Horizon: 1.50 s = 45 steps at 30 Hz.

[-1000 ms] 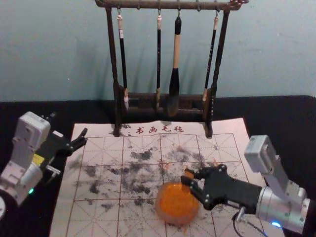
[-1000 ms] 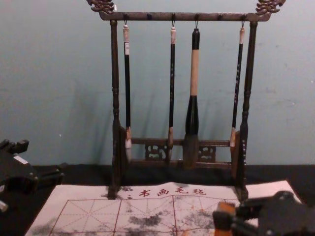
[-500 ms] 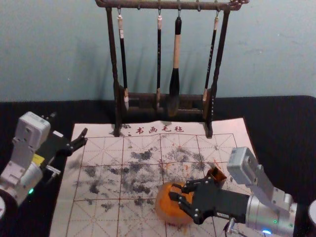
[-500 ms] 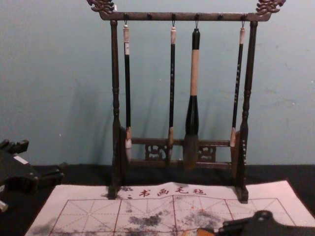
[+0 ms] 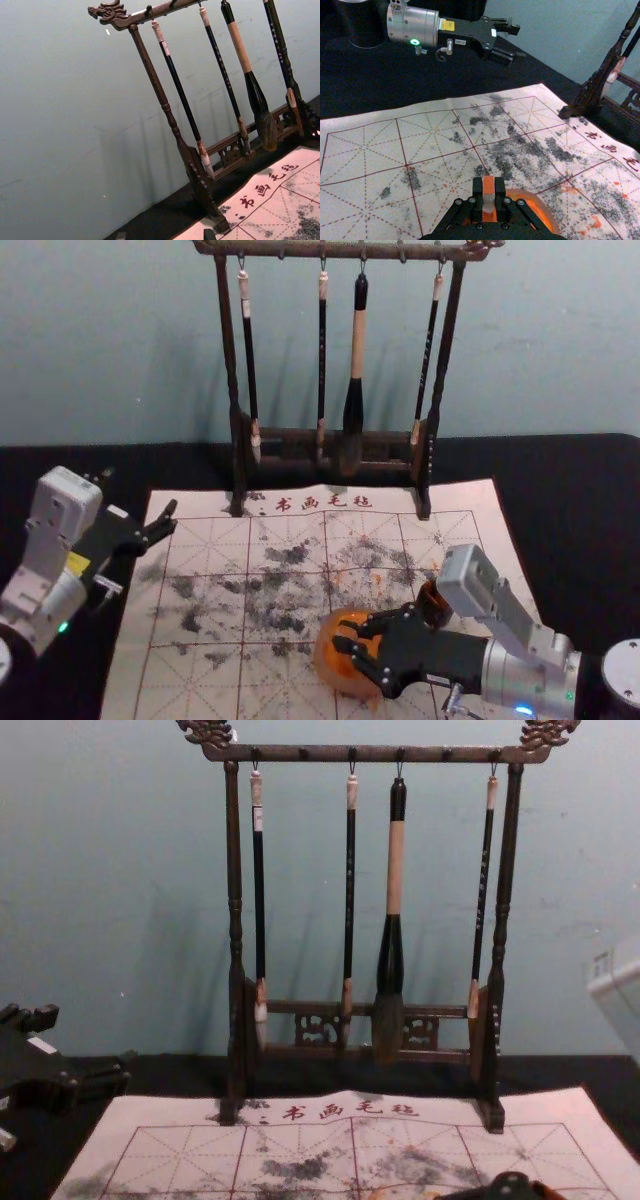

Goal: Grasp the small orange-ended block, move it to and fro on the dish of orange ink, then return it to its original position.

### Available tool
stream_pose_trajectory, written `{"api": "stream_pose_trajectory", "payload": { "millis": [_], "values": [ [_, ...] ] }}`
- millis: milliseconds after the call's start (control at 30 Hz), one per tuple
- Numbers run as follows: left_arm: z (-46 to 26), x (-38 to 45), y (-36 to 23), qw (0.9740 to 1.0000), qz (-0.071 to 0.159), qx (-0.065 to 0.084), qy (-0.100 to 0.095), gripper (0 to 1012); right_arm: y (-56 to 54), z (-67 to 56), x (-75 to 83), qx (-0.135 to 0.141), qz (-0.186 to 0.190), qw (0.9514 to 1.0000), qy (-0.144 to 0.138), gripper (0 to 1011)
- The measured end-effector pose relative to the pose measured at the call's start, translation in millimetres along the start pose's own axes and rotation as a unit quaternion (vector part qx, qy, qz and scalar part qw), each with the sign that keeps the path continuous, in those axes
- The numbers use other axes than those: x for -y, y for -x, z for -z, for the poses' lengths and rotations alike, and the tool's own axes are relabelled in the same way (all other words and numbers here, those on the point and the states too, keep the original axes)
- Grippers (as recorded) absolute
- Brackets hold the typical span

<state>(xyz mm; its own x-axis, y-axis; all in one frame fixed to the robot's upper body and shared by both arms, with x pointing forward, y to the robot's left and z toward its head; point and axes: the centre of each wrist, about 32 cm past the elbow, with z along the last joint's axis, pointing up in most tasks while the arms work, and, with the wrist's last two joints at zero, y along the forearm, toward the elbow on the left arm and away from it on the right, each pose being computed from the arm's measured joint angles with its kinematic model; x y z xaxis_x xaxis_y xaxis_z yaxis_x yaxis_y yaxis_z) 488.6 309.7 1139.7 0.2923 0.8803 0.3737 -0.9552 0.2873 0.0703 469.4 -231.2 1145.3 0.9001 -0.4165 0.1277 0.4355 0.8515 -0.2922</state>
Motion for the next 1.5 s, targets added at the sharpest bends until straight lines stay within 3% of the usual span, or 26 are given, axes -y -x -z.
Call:
{"api": "stream_pose_trajectory", "payload": {
  "millis": [833, 1500],
  "values": [
    [0.0, 0.0, 0.0, 1.0000, 0.000, 0.000, 0.000, 1001, -13.0, 0.9, -11.2, -0.002, 0.026, 0.9996, 0.004, 101],
    [0.0, 0.0, 0.0, 1.0000, 0.000, 0.000, 0.000, 1001, -21.5, -0.3, 6.2, -0.010, 0.055, 0.9983, 0.018, 101]
  ]
}}
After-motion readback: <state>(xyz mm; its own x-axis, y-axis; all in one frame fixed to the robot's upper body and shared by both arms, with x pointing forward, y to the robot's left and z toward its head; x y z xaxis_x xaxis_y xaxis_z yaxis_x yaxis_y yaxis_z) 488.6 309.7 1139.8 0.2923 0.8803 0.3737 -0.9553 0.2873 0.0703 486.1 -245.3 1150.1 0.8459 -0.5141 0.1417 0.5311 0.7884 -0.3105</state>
